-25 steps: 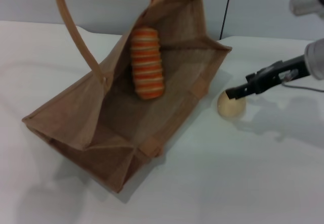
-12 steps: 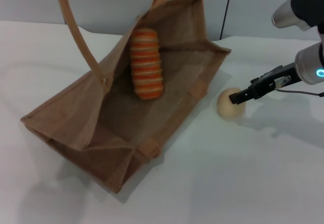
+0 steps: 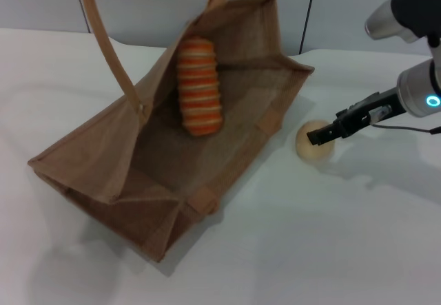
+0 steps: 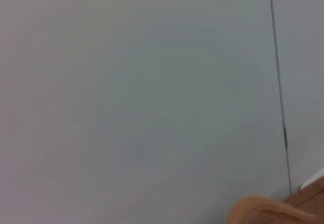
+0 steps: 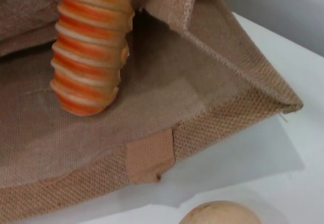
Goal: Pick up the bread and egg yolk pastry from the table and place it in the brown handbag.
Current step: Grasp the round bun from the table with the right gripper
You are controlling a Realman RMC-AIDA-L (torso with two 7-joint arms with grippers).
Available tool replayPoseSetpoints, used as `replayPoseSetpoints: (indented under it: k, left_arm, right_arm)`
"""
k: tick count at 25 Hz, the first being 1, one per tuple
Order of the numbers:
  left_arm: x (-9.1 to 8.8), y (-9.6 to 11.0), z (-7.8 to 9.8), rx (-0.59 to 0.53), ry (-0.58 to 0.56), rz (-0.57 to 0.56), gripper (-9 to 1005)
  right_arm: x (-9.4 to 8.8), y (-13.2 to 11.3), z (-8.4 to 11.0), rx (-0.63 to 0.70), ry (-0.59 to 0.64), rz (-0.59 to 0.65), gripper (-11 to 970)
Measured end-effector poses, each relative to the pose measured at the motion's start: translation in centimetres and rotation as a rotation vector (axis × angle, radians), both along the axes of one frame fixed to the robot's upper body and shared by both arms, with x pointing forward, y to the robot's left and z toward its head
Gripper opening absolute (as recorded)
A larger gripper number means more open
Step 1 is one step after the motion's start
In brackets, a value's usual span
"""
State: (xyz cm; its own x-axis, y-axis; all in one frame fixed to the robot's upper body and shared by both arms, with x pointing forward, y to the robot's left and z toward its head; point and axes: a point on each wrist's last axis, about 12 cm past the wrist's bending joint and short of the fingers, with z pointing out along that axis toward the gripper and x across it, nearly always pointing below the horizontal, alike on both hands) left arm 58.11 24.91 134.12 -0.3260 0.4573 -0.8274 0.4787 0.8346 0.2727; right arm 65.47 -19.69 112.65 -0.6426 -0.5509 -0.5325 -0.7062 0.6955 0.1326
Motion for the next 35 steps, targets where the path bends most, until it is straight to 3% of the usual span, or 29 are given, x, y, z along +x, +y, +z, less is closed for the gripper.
replayPoseSetpoints:
  k: [35]
  left_arm:
    - [0.1,-0.5,0.3,0.003,-0.012,-0.013,125]
  right_arm:
    - [0.4,2.2,-1.5,-0.015,0.010,-0.006,863]
